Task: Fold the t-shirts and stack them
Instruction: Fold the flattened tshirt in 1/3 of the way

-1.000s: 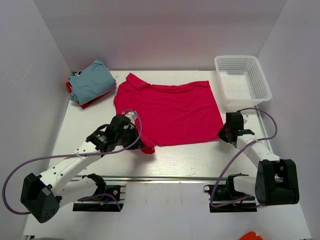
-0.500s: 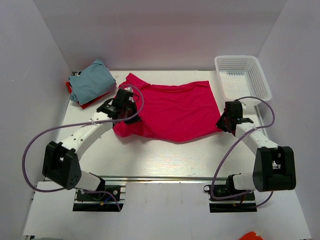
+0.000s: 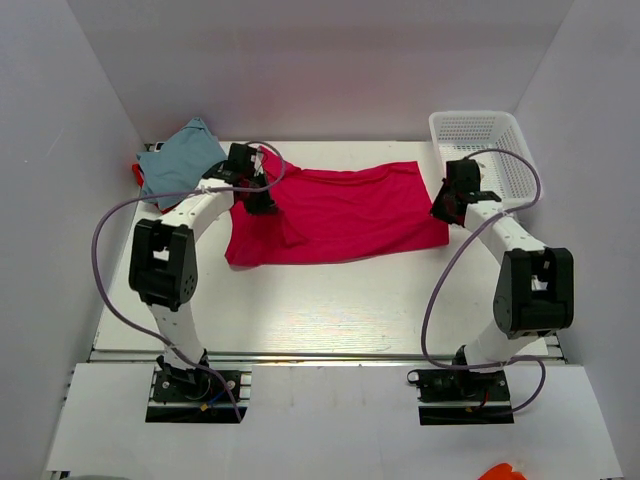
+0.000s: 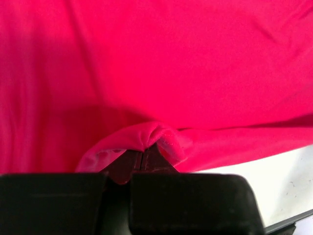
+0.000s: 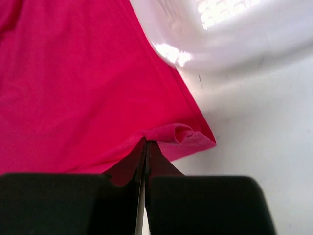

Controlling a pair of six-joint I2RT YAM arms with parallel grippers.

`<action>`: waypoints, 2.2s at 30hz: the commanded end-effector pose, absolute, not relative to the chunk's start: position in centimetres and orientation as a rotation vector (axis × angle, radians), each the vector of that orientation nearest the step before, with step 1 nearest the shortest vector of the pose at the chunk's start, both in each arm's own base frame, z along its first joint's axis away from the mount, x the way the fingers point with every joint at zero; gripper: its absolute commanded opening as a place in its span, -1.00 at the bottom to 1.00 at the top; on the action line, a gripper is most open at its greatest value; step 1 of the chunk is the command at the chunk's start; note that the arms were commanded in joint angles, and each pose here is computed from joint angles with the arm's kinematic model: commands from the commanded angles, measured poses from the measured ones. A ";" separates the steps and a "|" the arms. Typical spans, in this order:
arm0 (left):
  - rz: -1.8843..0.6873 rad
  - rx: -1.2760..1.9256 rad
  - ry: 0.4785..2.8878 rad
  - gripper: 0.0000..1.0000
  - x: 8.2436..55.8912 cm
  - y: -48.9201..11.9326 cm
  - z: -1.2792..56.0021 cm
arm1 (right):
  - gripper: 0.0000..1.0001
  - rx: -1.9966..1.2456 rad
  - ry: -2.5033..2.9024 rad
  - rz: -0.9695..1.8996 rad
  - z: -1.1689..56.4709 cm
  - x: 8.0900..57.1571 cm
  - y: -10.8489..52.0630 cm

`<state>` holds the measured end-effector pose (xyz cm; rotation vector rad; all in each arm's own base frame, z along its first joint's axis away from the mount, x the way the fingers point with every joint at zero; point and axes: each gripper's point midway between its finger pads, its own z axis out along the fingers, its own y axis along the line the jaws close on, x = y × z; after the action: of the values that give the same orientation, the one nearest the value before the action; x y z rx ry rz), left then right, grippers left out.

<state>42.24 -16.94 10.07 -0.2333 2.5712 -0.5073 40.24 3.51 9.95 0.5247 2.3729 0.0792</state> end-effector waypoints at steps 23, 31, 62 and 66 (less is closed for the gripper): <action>-0.453 -0.153 2.479 -0.98 54.3 -13.1 9.6 | -1.00 0.359 2.394 -0.100 8.7 49.9 2.3; -0.515 -0.020 2.381 1.00 56.1 -14.2 11.5 | 0.26 0.292 2.395 -0.051 9.2 51.5 3.6; -0.311 -0.321 2.841 0.96 33.9 -9.2 -0.2 | 0.81 0.197 2.670 0.414 1.2 39.1 11.1; -0.202 -0.458 2.819 0.98 29.4 -7.2 0.5 | 0.81 0.252 2.671 0.442 1.5 35.3 11.0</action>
<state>37.07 -10.50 2.95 -0.2794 2.6275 -0.4185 40.33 10.90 2.95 0.1697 2.5513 0.3999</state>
